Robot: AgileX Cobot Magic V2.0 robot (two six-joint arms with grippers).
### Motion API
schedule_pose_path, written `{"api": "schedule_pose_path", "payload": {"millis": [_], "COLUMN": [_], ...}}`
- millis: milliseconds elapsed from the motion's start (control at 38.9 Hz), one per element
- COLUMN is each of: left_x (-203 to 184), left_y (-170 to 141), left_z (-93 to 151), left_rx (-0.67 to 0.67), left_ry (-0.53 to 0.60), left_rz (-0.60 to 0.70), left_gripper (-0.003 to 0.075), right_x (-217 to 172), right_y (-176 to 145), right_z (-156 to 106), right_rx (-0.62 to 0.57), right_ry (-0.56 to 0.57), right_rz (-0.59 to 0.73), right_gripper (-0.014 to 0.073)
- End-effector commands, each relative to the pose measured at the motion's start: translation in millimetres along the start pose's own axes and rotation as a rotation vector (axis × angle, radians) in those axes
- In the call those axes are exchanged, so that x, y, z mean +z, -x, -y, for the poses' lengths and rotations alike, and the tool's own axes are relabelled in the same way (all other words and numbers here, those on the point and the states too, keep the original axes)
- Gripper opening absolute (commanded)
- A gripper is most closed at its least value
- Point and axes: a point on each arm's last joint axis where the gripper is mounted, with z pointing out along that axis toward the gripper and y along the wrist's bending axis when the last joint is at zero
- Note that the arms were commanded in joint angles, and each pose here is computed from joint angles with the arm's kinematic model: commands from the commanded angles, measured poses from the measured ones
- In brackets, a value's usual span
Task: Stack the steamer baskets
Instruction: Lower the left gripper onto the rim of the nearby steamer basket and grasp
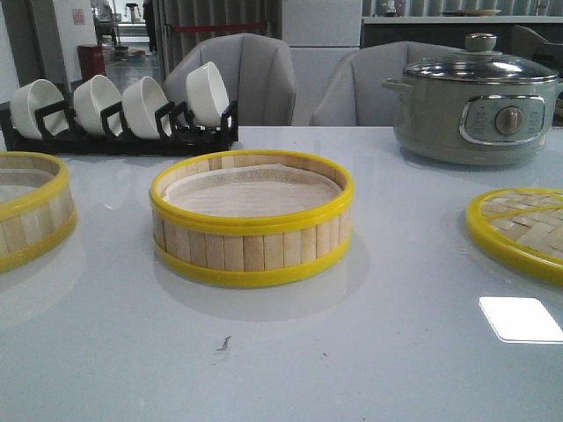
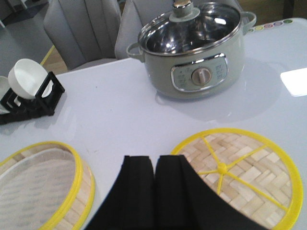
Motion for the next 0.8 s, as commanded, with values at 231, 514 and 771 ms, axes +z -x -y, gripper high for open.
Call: {"api": "schedule_pose_path", "payload": {"millis": [231, 514, 771], "left_x": [-2.6, 8.2, 51.6], "left_y": [12.1, 15.3, 7.8], "left_z": [3.3, 11.0, 22.8], "left_rx": [-0.014, 0.015, -0.084], "left_ry": [-0.027, -0.107, -0.218], "left_rz": [0.076, 0.084, -0.087], "left_gripper": [0.0091, 0.0307, 0.0419], "right_x": [21.8, 21.8, 21.6], "right_y": [5.4, 5.5, 3.3], "right_z": [-0.7, -0.7, -0.8], "right_rx": [-0.029, -0.029, -0.028], "right_ry": [-0.009, -0.009, -0.007], "right_rz": [-0.092, -0.092, -0.116], "right_gripper": [0.0475, 0.0475, 0.0428]}}
